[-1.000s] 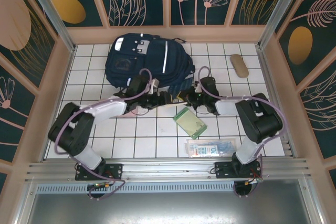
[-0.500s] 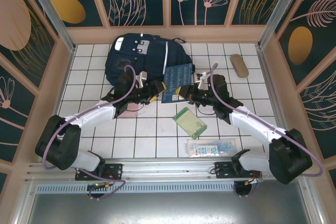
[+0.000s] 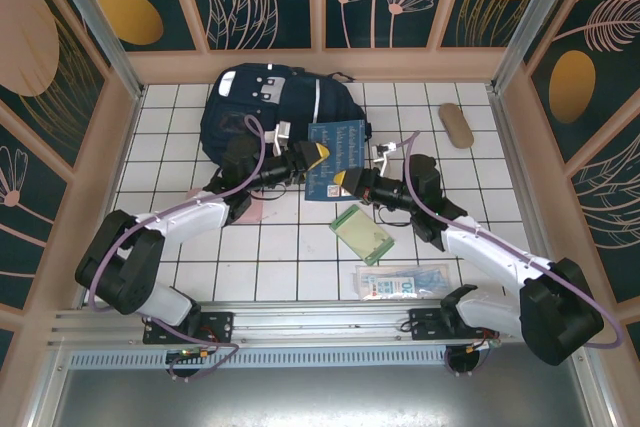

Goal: Pack the student bag

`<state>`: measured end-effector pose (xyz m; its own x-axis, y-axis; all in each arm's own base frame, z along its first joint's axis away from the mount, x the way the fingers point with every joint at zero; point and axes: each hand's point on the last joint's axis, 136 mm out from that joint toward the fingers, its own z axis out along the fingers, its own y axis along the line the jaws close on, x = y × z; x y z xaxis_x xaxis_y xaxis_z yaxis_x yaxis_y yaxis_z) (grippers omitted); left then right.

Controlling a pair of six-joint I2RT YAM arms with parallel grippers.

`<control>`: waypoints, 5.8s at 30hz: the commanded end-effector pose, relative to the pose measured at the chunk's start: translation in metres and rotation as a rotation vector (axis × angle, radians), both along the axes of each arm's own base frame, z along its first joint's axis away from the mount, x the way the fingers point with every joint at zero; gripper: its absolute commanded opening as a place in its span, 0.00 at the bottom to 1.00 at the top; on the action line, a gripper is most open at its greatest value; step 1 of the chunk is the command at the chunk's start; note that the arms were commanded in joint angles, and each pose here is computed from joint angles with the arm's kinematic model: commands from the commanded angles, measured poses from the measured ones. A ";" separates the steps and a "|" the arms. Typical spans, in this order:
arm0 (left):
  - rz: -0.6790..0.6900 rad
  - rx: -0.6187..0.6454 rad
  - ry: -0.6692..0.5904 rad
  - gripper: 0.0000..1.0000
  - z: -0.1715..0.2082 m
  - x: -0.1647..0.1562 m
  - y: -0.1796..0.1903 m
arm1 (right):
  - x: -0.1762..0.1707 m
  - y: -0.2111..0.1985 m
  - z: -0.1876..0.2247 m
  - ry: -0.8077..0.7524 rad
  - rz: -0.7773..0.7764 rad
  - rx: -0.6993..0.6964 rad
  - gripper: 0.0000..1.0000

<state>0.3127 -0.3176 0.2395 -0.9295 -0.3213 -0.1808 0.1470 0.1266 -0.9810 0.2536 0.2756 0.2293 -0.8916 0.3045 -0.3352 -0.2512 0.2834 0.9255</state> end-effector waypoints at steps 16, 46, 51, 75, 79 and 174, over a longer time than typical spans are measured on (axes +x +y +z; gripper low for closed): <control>-0.018 0.148 -0.268 0.00 0.018 -0.017 0.008 | 0.002 -0.024 0.032 -0.170 -0.014 0.043 0.57; 0.120 0.592 -0.327 0.68 0.024 0.036 0.028 | 0.043 -0.120 -0.027 -0.002 -0.490 -0.224 0.00; 0.153 0.656 -0.288 0.71 0.023 0.097 0.027 | 0.048 -0.150 -0.027 0.000 -0.630 -0.322 0.00; 0.147 0.553 -0.091 0.61 -0.112 0.271 0.007 | 0.063 -0.152 -0.010 -0.074 -0.598 -0.335 0.00; 0.140 0.503 -0.082 0.60 -0.116 0.271 0.000 | 0.066 -0.153 -0.010 -0.074 -0.593 -0.332 0.00; 0.112 0.141 -0.412 0.00 0.182 0.163 0.049 | 0.242 0.095 -0.053 0.148 -0.075 0.145 0.00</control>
